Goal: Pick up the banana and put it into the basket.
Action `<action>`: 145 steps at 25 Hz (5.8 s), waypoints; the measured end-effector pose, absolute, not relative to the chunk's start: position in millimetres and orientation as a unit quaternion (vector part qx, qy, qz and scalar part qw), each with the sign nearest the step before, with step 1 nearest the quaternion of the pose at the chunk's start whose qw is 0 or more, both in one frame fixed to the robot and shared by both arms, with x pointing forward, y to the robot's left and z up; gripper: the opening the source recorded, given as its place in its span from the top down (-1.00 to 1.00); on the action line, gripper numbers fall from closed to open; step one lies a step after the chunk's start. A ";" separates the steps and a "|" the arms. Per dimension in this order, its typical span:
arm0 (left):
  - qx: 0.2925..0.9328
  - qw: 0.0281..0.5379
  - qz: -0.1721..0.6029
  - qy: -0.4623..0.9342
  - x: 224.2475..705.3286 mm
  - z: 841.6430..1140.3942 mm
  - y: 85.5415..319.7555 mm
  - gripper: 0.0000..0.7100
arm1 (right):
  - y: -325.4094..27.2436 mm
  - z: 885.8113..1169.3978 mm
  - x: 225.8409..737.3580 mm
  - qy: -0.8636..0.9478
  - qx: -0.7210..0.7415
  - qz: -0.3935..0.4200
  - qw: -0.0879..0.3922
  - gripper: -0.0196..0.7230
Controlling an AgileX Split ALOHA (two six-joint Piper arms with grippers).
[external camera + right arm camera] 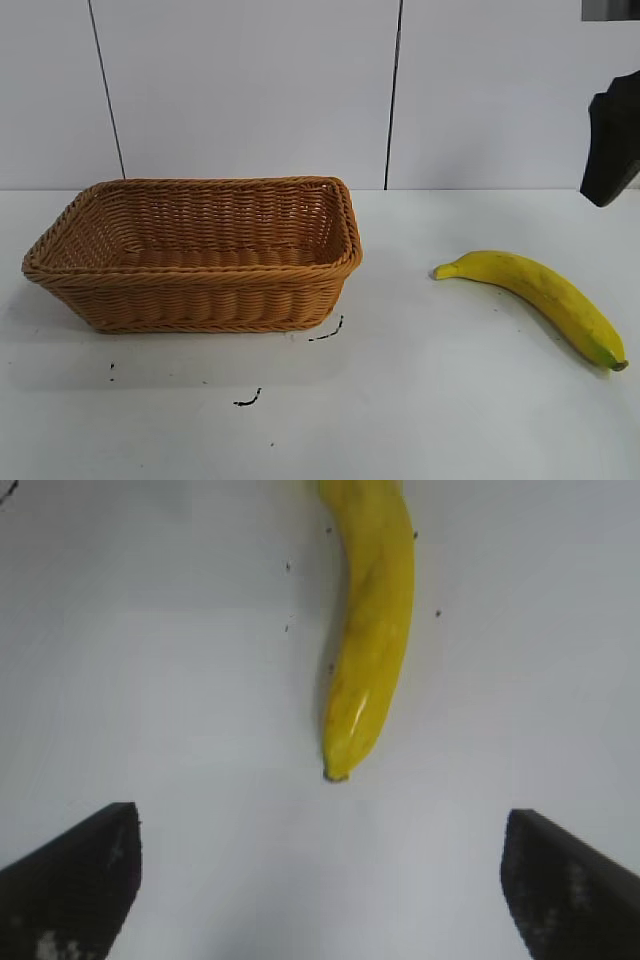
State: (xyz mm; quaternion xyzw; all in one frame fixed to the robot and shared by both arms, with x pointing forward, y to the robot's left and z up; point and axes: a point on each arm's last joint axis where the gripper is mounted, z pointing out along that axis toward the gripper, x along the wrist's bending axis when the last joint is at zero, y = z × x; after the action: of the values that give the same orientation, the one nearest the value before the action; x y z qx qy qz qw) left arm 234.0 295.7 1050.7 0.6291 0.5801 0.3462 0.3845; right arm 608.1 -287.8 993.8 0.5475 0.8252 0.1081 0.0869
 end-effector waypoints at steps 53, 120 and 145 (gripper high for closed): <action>0.629 0.384 0.347 0.580 234.0 1050.7 295.8 -0.94 | -288.6 927.0 635.0 0.813 0.568 0.099 0.079 0.13; 0.629 0.384 0.346 0.580 234.0 1050.7 295.7 -0.94 | 34.5 933.5 665.8 0.942 0.095 0.204 0.247 0.13; 0.629 0.384 0.346 0.580 234.0 1050.7 295.7 -0.94 | -77.4 1035.7 706.7 0.810 0.510 0.256 0.134 -0.71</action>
State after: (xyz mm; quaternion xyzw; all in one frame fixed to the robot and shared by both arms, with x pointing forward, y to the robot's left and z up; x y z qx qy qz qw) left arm 234.0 295.7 1050.7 0.6291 0.5801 0.3462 0.3845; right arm 706.7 -77.4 1035.7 0.5101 0.8100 0.2564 0.1336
